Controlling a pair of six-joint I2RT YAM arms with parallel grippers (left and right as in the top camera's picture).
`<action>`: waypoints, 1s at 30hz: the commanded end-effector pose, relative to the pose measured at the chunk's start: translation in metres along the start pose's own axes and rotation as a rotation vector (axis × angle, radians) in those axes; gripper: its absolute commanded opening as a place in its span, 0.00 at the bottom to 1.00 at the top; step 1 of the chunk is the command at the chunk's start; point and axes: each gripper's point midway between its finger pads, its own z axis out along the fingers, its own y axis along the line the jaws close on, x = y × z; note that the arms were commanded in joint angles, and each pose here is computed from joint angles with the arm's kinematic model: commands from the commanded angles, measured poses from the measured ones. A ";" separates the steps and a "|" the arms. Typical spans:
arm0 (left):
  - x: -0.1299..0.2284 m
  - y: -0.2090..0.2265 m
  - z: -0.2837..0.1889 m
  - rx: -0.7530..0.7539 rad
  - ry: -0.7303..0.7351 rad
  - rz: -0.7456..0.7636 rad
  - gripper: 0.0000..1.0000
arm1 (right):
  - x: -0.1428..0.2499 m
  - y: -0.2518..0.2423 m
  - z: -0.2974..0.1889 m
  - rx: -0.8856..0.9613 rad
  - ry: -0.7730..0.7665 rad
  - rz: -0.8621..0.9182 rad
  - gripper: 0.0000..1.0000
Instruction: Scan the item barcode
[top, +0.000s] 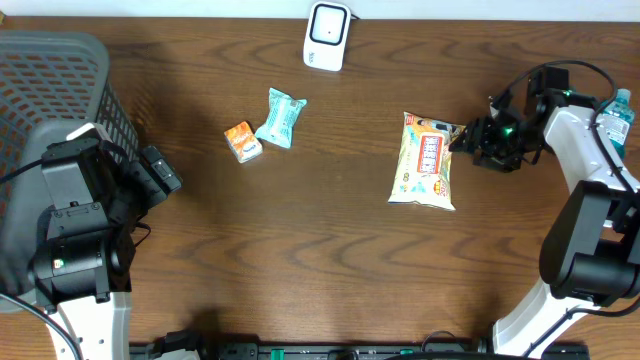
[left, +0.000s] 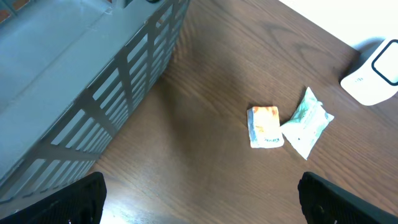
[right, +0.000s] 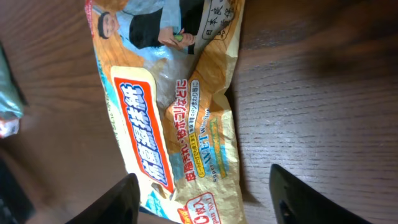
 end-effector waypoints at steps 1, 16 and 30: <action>-0.003 0.003 -0.001 -0.015 -0.008 -0.013 0.98 | -0.002 0.010 -0.005 0.035 -0.023 -0.060 0.58; -0.003 0.003 -0.001 -0.014 -0.009 -0.013 0.98 | -0.001 0.009 0.009 0.264 -0.046 -0.110 0.70; -0.003 0.003 -0.001 -0.014 -0.009 -0.013 0.98 | 0.014 0.008 0.050 0.139 -0.047 -0.102 0.66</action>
